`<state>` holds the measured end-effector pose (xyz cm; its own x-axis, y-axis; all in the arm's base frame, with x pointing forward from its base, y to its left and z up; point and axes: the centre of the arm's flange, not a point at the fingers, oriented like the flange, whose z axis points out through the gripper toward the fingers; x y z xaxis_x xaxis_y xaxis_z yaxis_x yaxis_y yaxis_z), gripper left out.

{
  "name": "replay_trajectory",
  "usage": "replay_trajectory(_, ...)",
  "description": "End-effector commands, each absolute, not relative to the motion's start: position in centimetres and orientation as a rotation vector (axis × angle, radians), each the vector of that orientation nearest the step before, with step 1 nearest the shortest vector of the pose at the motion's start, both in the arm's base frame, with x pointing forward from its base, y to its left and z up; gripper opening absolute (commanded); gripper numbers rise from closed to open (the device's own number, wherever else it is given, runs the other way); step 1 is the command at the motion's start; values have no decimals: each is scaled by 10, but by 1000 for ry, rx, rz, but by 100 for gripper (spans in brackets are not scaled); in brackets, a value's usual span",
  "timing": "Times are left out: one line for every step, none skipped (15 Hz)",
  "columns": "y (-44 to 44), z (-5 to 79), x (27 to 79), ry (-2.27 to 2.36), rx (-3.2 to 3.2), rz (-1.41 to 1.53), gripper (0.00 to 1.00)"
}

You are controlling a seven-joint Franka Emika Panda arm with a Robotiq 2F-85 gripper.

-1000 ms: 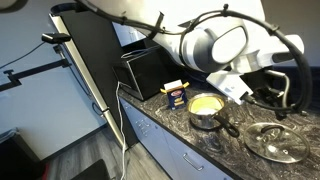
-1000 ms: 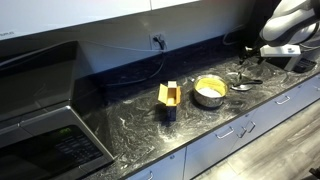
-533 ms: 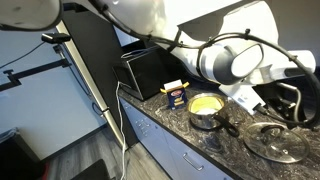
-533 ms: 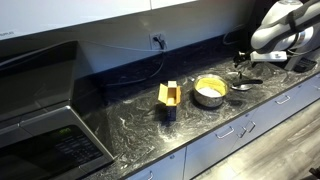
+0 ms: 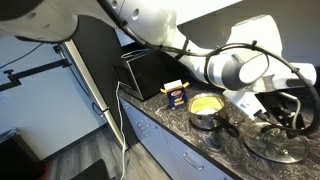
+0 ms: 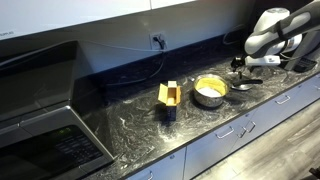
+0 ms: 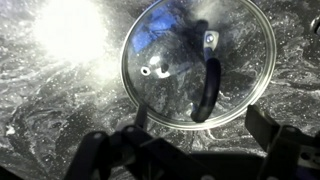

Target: Put the lid on the top of the pot

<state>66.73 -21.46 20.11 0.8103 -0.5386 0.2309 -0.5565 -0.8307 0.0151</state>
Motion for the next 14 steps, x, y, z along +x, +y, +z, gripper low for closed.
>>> replay_trajectory(-211,206,678,-917,2888,177,100)
replay_trajectory(-210,208,677,-931,2884,139,80)
replay_trajectory(-210,209,677,-929,2889,109,74)
replay_trajectory(-209,210,678,-934,2890,85,68)
replay_trajectory(-208,211,678,-938,2892,71,59)
replay_trajectory(-208,212,679,-938,2895,58,51)
replay_trajectory(-207,212,679,-936,2899,56,42)
replay_trajectory(-207,213,679,-936,2901,52,36)
replay_trajectory(-206,213,679,-936,2904,59,29)
replay_trajectory(-206,214,679,-935,2909,65,20)
replay_trajectory(-205,214,680,-934,2911,70,13)
replay_trajectory(-204,214,680,-933,2914,76,5)
replay_trajectory(-203,214,680,-932,2915,79,1)
replay_trajectory(-202,214,680,-930,2915,81,0)
